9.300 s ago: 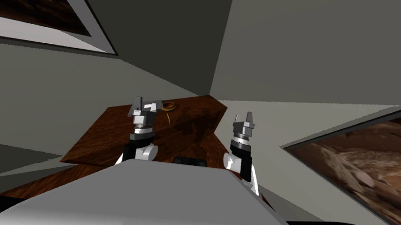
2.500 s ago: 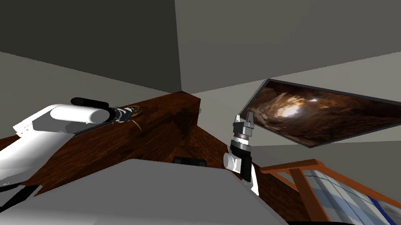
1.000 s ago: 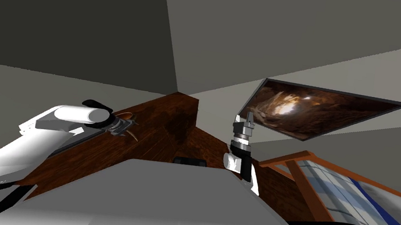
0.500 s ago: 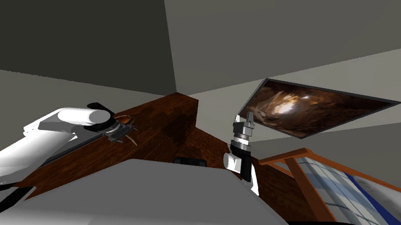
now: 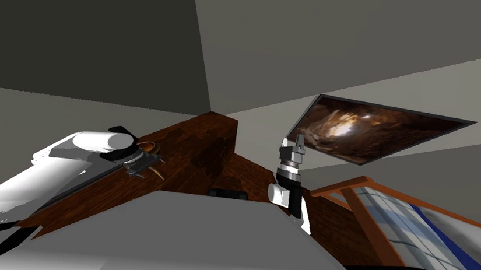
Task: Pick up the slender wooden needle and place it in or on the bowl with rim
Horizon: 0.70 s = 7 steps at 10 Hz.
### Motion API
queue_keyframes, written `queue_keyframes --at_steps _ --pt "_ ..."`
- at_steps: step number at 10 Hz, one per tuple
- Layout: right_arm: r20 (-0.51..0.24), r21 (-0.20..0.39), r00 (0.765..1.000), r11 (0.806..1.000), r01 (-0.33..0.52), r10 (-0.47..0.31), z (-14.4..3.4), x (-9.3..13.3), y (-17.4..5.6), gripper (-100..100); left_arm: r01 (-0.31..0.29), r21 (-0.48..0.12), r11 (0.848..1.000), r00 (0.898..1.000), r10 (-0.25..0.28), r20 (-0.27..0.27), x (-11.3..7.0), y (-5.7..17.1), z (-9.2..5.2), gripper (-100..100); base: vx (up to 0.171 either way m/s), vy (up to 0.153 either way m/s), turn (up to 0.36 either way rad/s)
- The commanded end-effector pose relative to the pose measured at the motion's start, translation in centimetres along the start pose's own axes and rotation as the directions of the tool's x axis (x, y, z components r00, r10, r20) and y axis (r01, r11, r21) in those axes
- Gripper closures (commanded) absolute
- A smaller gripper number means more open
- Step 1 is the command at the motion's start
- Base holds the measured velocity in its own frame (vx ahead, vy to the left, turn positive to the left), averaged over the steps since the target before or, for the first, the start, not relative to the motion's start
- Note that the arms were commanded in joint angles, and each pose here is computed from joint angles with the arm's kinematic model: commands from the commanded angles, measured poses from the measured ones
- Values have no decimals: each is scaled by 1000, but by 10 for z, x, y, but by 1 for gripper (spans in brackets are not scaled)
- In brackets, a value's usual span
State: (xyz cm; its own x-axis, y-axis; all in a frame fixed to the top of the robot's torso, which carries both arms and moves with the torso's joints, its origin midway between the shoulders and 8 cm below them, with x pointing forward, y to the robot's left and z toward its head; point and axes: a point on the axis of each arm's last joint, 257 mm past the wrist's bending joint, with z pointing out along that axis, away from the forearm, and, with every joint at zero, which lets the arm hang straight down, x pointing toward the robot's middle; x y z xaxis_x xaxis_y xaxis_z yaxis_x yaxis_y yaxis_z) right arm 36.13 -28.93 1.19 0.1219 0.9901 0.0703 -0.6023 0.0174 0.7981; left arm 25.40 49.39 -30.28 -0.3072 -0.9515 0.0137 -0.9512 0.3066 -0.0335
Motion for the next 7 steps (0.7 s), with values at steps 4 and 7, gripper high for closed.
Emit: queue_keyframes --at_steps 4,7 --pt "0 0 1000 1000 0 0 0 0 0 0 16 3 1000 1000 -16 3 -1 1 24 -100 -15 8 -42" --pt "0 0 1000 1000 0 0 0 0 0 0 14 3 1000 1000 -14 2 0 1 20 100 -4 2 -3"
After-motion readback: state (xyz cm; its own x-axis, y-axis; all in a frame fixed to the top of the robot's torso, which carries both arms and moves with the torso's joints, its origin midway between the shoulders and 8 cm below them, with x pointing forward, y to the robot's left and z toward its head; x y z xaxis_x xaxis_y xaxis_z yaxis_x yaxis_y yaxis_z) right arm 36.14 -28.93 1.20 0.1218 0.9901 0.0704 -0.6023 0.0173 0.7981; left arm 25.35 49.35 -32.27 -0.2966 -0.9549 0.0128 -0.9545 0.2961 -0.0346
